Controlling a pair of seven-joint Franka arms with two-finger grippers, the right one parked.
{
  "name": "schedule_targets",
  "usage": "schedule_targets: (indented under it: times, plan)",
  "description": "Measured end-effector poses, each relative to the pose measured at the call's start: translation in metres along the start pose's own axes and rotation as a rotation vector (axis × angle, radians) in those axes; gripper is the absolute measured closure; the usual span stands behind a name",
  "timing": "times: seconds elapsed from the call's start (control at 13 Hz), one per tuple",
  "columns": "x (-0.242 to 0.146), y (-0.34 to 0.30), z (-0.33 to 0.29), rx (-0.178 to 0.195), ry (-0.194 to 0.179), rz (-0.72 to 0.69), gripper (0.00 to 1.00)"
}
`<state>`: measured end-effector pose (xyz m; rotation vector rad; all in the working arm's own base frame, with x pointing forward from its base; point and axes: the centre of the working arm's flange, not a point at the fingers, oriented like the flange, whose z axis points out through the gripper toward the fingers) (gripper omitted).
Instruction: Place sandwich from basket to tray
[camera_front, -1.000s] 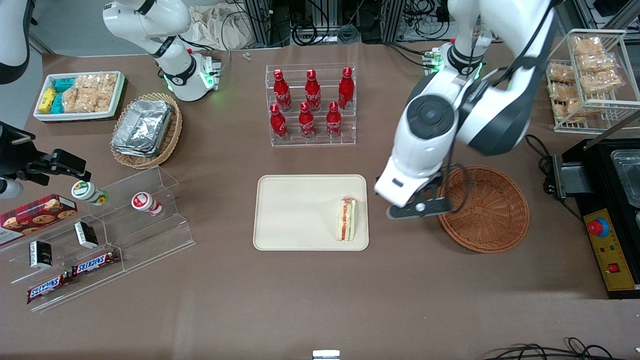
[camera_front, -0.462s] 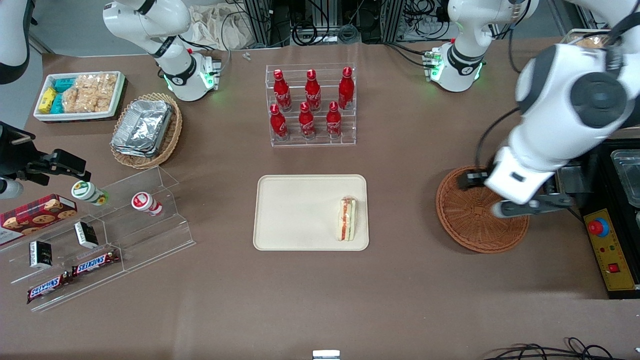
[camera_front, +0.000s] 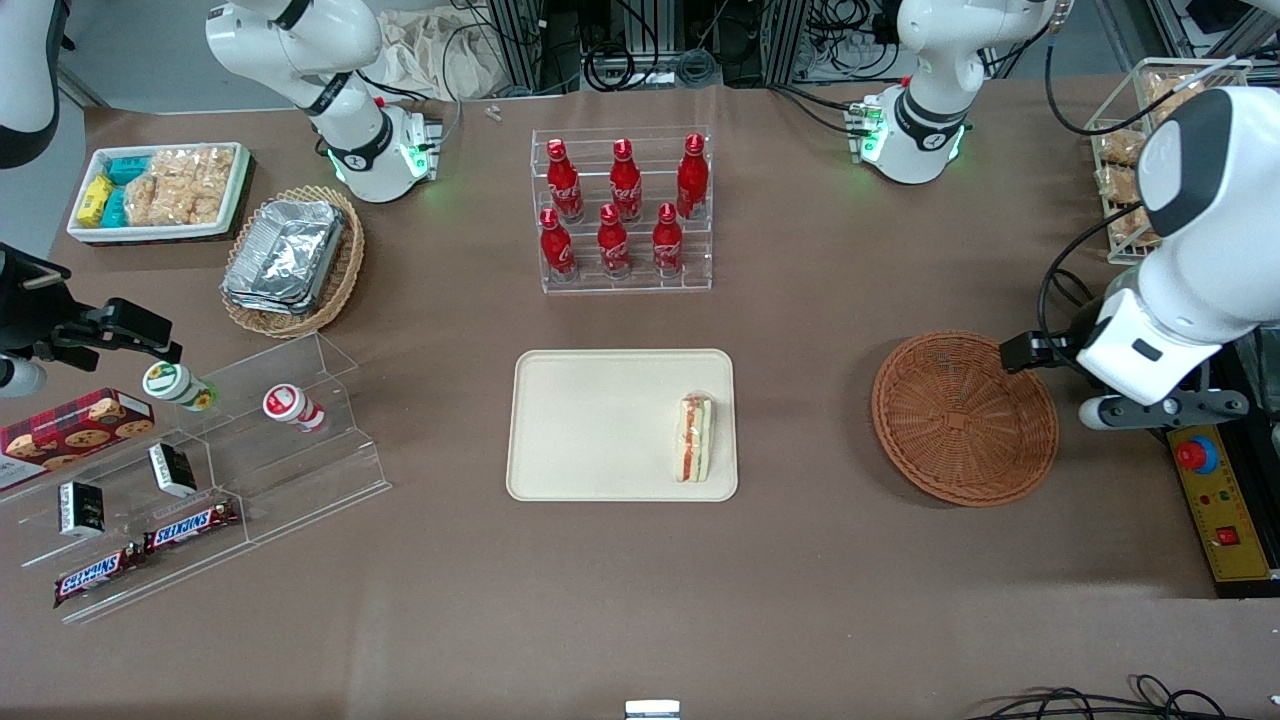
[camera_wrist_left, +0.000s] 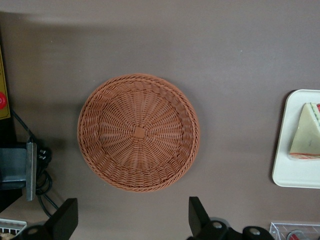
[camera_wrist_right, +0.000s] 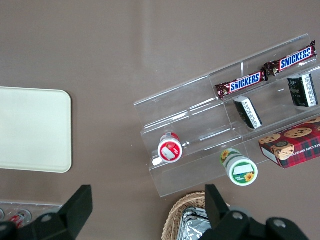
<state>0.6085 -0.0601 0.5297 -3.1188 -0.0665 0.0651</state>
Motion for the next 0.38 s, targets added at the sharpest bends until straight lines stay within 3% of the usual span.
schedule_targets:
  times: [0.38]
  plan:
    - [0.0101,-0.0156,-0.0045,-0.012,0.021,0.011,0.00]
